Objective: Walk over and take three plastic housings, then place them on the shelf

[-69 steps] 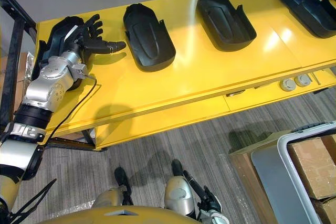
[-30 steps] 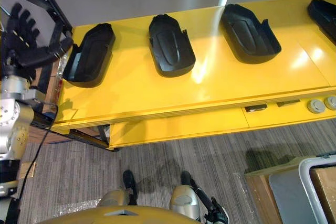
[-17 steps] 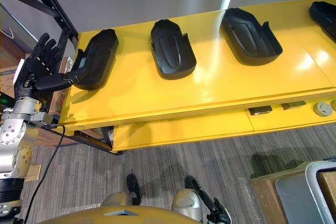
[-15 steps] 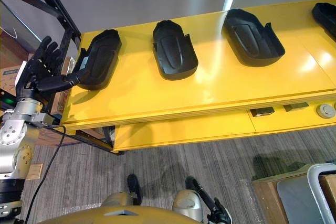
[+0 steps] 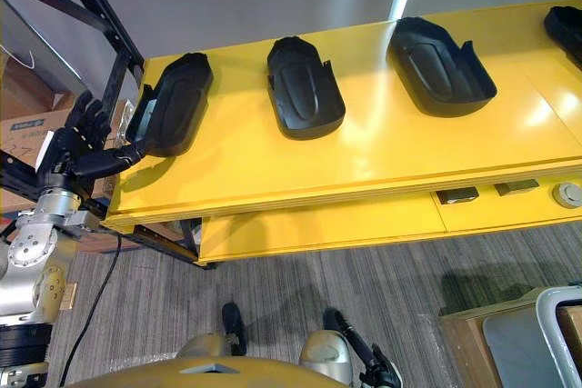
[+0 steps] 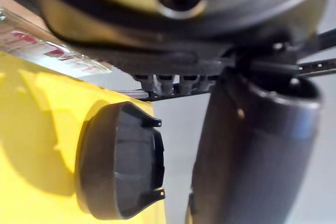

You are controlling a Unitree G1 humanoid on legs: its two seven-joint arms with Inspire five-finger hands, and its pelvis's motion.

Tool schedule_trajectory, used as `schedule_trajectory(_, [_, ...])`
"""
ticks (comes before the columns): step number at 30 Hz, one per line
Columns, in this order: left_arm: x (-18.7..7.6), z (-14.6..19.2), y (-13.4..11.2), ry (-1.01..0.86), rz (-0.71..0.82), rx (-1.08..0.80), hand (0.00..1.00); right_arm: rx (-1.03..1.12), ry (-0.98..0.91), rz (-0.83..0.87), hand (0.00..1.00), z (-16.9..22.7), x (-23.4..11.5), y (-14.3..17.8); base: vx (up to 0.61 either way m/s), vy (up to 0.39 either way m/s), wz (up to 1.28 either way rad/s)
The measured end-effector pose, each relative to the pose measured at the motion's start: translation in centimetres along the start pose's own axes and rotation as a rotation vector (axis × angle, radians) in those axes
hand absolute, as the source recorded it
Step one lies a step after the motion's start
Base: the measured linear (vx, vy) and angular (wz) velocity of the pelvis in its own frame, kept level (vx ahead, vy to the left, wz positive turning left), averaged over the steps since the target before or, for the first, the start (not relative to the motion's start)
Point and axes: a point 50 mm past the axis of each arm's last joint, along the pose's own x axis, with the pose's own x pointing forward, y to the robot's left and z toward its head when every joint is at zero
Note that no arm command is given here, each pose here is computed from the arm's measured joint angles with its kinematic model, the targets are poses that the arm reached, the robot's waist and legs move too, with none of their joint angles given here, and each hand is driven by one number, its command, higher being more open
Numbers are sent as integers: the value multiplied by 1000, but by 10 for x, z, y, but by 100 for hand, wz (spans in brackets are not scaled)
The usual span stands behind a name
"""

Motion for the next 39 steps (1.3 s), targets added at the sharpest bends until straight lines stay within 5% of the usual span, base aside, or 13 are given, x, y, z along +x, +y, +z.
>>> schedule_trajectory(30, [-4,-22,-27,141,-204,-149,100,14,-4,-12,100,2,0,-3,0,0,0])
schedule_trajectory(39, [-3,-22,-15,121,-17,101,100,13,2,-14,100,1,0,-3,0,0,0])
